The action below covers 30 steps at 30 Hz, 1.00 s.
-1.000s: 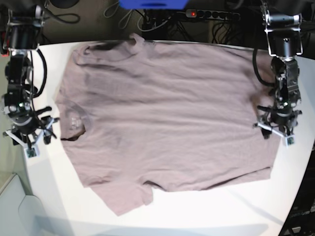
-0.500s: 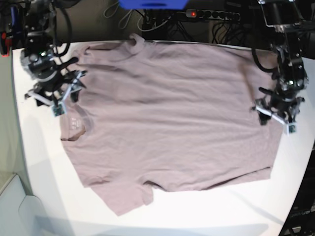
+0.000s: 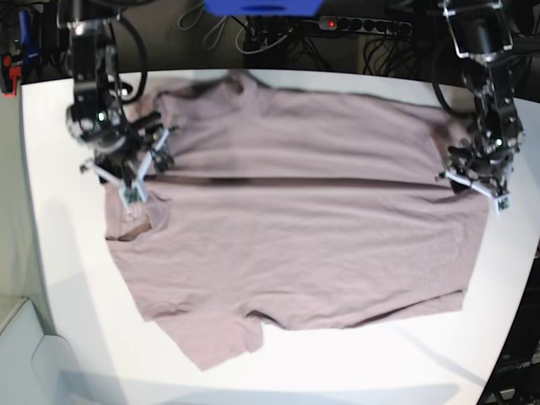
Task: Layout the t-shirt on the table in an organized manner, then fold the t-shirt properly
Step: 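Move both grippers to the shirt's shoulder corners and grasp, then pull the shoulder corners apart with both grippers to straighten the shirt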
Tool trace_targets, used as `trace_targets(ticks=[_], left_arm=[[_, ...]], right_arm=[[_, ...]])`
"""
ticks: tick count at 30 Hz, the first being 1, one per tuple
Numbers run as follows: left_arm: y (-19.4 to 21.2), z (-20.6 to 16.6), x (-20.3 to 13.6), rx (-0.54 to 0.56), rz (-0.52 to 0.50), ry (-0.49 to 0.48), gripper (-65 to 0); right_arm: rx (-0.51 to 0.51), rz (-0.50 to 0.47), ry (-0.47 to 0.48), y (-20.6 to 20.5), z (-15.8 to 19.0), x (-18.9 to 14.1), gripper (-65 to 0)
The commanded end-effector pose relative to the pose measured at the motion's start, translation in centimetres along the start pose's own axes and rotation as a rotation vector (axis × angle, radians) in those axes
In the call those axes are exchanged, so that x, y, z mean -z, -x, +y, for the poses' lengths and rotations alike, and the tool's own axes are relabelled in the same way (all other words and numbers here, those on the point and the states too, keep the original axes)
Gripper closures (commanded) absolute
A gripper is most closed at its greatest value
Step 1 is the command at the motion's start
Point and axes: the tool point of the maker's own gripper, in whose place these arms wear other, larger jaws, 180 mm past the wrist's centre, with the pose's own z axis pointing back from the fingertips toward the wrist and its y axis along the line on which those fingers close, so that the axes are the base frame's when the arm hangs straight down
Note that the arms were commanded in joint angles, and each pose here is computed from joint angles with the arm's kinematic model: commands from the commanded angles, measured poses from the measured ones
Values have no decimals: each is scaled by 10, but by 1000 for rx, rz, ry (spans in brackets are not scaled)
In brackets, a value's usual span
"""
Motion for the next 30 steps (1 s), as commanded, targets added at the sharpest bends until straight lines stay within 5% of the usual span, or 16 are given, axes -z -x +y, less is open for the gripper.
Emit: trace_targets(ticks=[1, 7, 15, 21, 30], left_arm=[[-6, 1, 4, -15, 4, 1, -367], [-67, -15, 18, -73, -101, 30, -367], [-116, -39, -44, 30, -234, 83, -367], [-67, -43, -76, 105, -202, 90, -368], [-4, 23, -80, -23, -115, -50, -432]], right_arm=[[-15, 30, 39, 1, -14, 2, -381], [-23, -15, 102, -47, -56, 15, -381], [-151, -142, 175, -76, -54, -56, -381], [-148, -133, 113, -44, -14, -79, -381], [-127, -58, 59, -2, 8, -80, -381]])
